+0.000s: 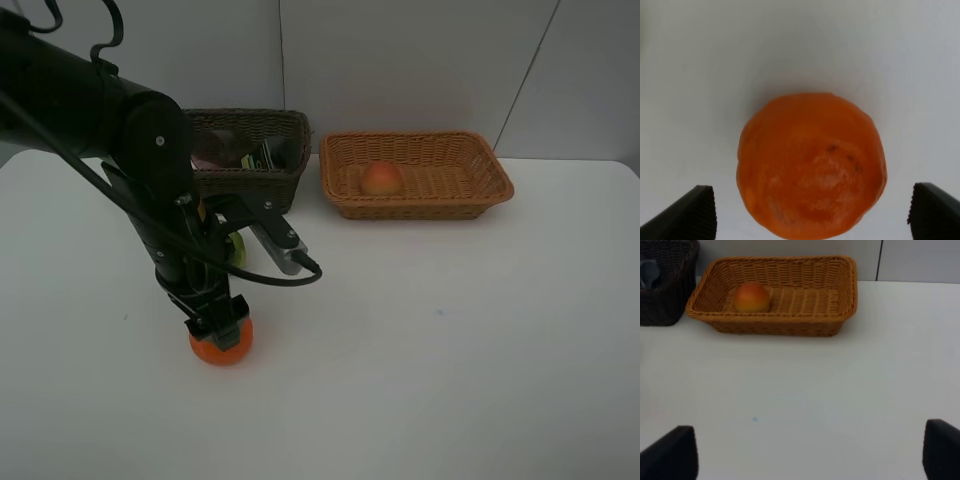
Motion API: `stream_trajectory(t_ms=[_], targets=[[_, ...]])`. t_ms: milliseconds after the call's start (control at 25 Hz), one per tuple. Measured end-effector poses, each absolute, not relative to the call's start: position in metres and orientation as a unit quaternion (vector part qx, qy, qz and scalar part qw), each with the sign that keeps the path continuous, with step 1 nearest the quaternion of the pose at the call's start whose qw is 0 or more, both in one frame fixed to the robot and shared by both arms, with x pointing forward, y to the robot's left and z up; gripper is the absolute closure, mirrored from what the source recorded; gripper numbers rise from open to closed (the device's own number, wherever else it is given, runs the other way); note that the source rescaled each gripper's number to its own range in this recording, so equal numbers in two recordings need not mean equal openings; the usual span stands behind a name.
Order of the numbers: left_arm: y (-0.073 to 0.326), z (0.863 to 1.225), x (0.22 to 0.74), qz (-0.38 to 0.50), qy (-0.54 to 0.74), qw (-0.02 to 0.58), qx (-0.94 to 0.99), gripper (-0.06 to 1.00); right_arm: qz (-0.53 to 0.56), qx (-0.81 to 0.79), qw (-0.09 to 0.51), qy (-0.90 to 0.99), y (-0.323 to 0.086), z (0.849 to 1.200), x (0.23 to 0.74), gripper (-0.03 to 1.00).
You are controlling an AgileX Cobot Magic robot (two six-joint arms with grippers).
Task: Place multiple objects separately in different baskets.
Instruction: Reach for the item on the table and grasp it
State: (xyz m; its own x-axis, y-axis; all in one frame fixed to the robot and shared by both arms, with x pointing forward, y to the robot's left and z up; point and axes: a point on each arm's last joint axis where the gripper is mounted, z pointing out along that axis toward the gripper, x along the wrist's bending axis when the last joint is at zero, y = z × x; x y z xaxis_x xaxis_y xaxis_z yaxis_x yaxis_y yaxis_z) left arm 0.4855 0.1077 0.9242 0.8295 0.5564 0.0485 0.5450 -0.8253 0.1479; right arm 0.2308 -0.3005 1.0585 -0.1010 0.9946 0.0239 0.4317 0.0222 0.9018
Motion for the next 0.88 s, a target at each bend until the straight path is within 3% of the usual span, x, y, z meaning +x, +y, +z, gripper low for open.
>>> stream_trajectory(t_ms=[440, 880], targets=[[0.105, 0.923, 0.489, 0.058, 0.285, 0.082, 0.953, -0.05, 0.402, 0.572, 0.350, 0.623, -0.301, 1.059, 0.231, 0.00], [0.103, 0.895, 0.491, 0.037, 0.284, 0.052, 0.957, -0.05, 0.402, 0.572, 0.350, 0.623, -0.301, 1.059, 0.231, 0.00]])
